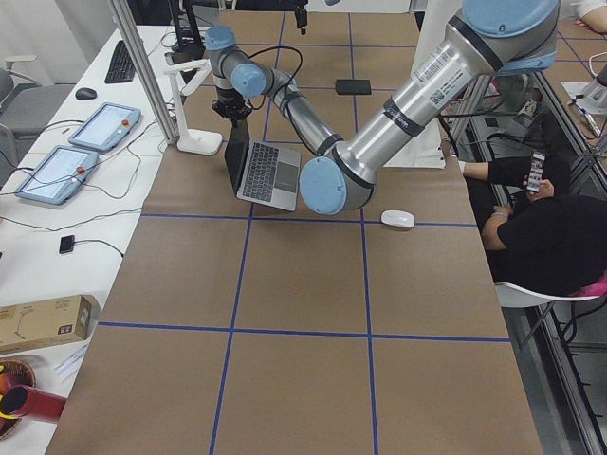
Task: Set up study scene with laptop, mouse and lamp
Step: 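Lower the laptop beside the lamp base and open the left gripper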
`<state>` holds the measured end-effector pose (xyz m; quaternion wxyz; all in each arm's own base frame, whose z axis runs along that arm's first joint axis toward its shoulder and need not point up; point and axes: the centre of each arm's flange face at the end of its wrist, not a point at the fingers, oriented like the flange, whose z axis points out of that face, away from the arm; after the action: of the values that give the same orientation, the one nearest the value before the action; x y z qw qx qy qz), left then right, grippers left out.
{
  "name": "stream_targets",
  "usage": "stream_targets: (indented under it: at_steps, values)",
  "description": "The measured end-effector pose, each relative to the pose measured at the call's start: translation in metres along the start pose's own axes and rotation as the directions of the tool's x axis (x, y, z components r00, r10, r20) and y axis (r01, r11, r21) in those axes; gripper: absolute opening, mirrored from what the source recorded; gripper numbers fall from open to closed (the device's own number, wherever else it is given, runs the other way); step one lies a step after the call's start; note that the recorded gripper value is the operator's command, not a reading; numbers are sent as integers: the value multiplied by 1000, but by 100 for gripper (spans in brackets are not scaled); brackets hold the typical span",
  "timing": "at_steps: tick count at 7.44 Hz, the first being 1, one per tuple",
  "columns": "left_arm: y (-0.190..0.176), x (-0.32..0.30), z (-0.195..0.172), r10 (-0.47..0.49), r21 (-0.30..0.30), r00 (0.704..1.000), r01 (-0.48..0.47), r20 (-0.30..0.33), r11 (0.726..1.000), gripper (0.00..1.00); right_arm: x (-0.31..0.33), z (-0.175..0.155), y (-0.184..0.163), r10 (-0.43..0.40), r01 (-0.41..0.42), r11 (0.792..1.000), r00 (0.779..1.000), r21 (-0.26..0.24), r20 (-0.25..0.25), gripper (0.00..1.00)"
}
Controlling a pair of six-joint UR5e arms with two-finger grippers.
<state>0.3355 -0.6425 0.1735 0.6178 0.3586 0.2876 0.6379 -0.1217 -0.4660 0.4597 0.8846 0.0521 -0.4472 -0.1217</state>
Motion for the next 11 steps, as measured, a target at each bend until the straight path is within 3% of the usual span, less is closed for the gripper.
stream_targets:
  at_steps: [7,8,9,10,11]
  values:
    - [0,4,20,-53,-16,999,53,0,998,3,-16,-9,-17,7,-7,1000,1000,21,20,100]
    - [-3,5,30,-41,-11,999,41,-1,999,10,-16,-9,-17,7,-7,1000,1000,22,20,100]
    - [-3,4,37,-33,-6,999,33,0,999,52,-16,-9,-17,7,-7,1000,1000,22,20,100]
    - [-2,3,40,-27,-2,1000,27,3,1000,78,-16,-9,-17,7,-7,1000,1000,22,19,100]
    - [-4,3,38,-26,4,1000,26,9,1000,93,-16,-9,-17,7,-7,1000,1000,23,19,100]
